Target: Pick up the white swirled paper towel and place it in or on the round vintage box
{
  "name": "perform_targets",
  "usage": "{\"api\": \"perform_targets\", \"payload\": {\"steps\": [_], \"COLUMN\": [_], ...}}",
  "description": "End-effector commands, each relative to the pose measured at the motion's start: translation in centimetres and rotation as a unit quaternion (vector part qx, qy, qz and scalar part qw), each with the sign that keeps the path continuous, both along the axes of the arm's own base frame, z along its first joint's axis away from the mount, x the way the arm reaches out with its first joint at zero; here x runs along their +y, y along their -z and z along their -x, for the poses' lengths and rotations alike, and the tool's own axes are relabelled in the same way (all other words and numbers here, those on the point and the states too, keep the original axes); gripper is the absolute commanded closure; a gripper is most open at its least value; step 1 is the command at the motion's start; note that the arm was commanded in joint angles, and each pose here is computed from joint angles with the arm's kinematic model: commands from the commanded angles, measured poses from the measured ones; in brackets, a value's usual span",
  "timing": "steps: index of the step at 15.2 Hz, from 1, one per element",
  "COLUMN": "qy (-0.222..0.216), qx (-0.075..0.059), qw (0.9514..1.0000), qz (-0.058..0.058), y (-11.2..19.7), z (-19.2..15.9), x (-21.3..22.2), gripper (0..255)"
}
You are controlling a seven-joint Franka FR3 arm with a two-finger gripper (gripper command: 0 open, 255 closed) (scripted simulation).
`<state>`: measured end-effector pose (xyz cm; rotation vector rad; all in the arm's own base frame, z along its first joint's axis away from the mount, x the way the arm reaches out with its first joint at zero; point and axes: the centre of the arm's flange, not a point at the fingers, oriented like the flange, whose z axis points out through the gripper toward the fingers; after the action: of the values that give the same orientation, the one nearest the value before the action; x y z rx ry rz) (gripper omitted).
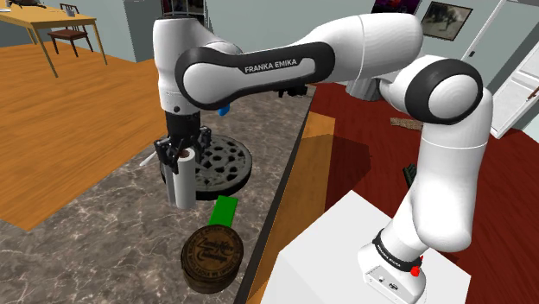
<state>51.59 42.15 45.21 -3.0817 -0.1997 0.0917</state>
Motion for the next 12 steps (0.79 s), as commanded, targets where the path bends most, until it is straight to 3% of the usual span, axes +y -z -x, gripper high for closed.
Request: {"api": "perform_targets", "payload": {"steps": [1, 12], "qy": [0.000, 0.000], "qx": [0.000, 0.000], "qw": [1.0000, 1.0000], "qz": [0.000, 0.000], "y": [-1.1, -6.9], "z": [0.1, 0.1], "x": [-0.1, -0.1], "gripper": [255, 255]}}
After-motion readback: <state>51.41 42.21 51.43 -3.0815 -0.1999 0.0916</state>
